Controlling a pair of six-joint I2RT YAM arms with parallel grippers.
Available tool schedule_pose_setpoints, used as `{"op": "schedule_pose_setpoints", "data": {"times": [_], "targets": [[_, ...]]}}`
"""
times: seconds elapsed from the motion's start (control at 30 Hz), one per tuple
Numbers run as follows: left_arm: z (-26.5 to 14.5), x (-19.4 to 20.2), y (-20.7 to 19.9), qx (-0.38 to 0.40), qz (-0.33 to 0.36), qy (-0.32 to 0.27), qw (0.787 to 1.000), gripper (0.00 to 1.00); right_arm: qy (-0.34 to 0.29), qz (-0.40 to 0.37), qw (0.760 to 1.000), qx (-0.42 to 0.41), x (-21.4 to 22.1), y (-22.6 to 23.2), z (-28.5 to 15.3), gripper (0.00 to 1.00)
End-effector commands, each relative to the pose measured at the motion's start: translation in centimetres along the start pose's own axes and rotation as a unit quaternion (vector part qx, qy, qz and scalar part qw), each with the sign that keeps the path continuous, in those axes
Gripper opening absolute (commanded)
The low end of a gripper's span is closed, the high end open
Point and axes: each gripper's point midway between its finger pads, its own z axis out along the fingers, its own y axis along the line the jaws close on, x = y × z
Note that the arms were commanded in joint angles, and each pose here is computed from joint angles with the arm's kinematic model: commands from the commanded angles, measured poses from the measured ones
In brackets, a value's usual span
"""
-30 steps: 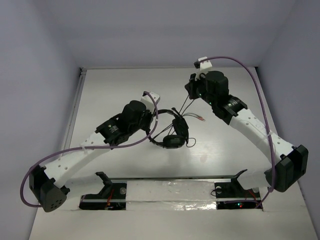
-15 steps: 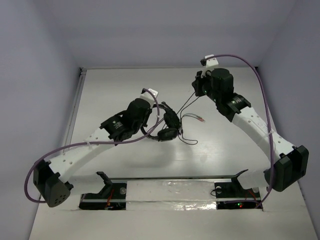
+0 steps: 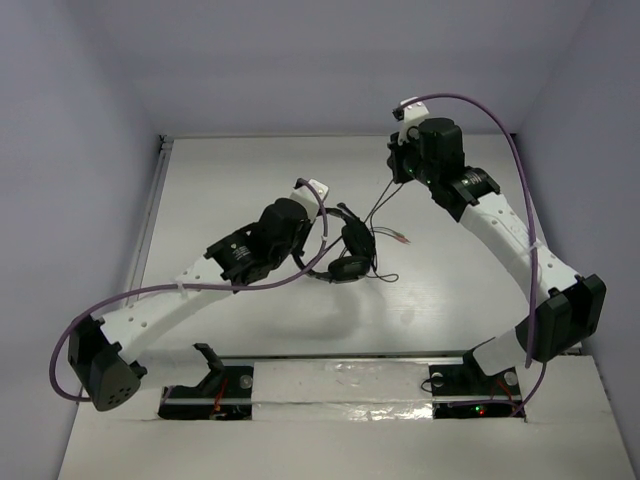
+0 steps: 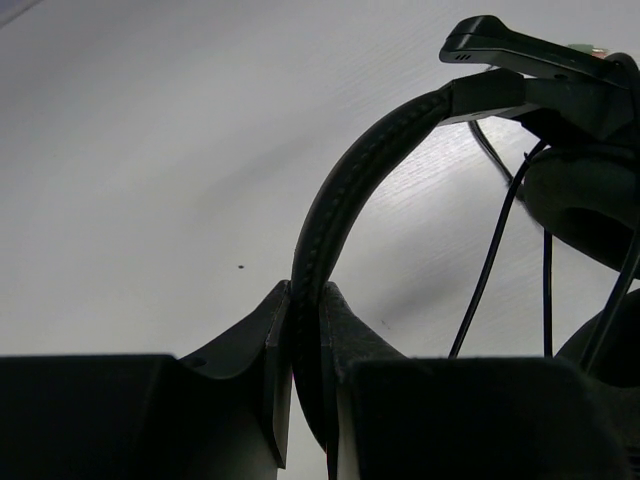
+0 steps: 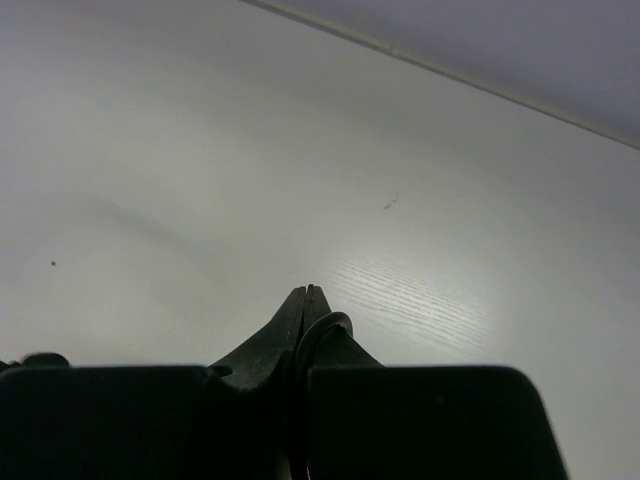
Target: Wrap the headphones
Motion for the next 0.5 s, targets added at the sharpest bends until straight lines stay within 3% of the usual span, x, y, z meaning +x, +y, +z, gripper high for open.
{"op": "schedule_pose_setpoints", "data": {"times": [0.0, 0.13, 0.17, 0.2, 0.27, 0.47], "targets": [[-2.1, -1.6, 1.7, -0.026, 0.022, -0.014, 0.999, 0.00, -0.053, -0.025, 0.995, 0.083, -4.2, -4.6, -1.3, 0.00], [-0.9, -0.4, 2.3, -0.057, 0.040, 0.026, 0.997, 0.00, -0.096, 0.007, 0.994, 0.057, -6.6, -4.2, -2.1, 0.00], [-0.7, -0.1, 1.8, -0.043, 0.041, 0.030, 0.998, 0.00, -0.094, 0.006, 0.994, 0.048, -7.0, -3.9, -2.2, 0.00], [-0.5, 0.0, -0.7, 0.020, 0.043, 0.026, 0.999, 0.00, -0.083, 0.006, 0.996, 0.043, -6.9, -3.8, -2.1, 0.00], [-0.4, 0.1, -1.7, 0.047, 0.042, 0.018, 0.998, 0.00, -0.075, 0.002, 0.996, 0.047, -7.5, -4.0, -1.2, 0.00], [-3.5, -3.7, -3.9, 0.144, 0.015, -0.075, 0.987, 0.00, -0.047, 0.024, 0.997, 0.059, -4.0, -5.3, 2.5, 0.00]]}}
